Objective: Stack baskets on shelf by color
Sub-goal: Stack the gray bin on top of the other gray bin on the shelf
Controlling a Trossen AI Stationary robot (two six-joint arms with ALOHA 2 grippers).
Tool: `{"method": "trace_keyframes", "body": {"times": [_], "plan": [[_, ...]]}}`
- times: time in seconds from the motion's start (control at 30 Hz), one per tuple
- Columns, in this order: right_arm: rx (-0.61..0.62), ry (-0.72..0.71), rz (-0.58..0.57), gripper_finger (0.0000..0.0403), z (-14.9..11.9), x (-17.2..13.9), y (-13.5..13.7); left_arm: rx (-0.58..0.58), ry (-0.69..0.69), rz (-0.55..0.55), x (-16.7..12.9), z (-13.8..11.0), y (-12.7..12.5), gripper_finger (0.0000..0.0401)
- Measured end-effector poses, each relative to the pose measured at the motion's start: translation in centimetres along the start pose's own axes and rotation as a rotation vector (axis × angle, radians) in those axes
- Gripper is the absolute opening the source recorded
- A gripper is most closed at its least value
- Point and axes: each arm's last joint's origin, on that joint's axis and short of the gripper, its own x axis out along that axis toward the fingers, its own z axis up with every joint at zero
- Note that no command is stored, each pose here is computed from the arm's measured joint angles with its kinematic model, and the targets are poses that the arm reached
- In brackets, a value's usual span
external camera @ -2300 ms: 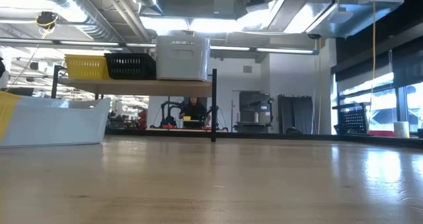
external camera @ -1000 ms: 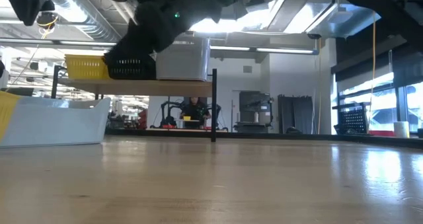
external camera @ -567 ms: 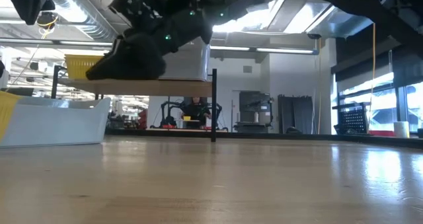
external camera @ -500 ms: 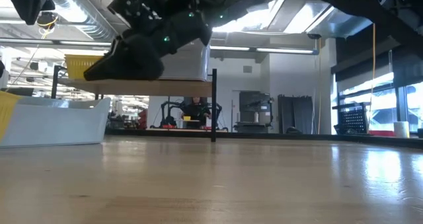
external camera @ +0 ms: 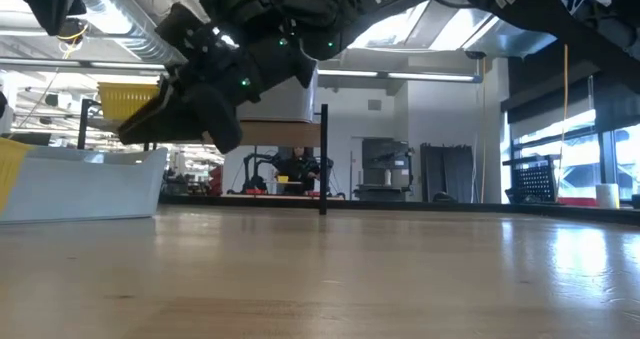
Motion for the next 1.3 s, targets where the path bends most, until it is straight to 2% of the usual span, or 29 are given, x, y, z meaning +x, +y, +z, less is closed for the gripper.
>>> {"method": "trace_keyframes", "body": {"times": [0.53,0.9,1.07,1.17,1.3], "plan": [[0.003,0.06,-0.077,0.0113,-1.1,0.9,0.1,-0.022,-0.006,-0.002,0.0,0.1,0.0,0.0066],[0.039,0.14,0.04,0.0113,-2.3,0.9,1.1,-0.026,-0.006,-0.002,0.0,0.1,0.0,0.0066],[0.037,0.141,0.043,0.0113,-2.3,1.0,1.2,-0.026,-0.006,-0.002,0.0,0.1,0.0,0.0066],[-0.013,0.118,0.031,0.0113,-1.9,1.0,1.0,-0.026,-0.006,-0.002,0.0,0.1,0.0,0.0066],[-0.12,0.051,-0.01,0.0113,-0.1,0.7,0.0,-0.026,-0.006,-0.002,0.0,0.1,0.0,0.0066]]}}
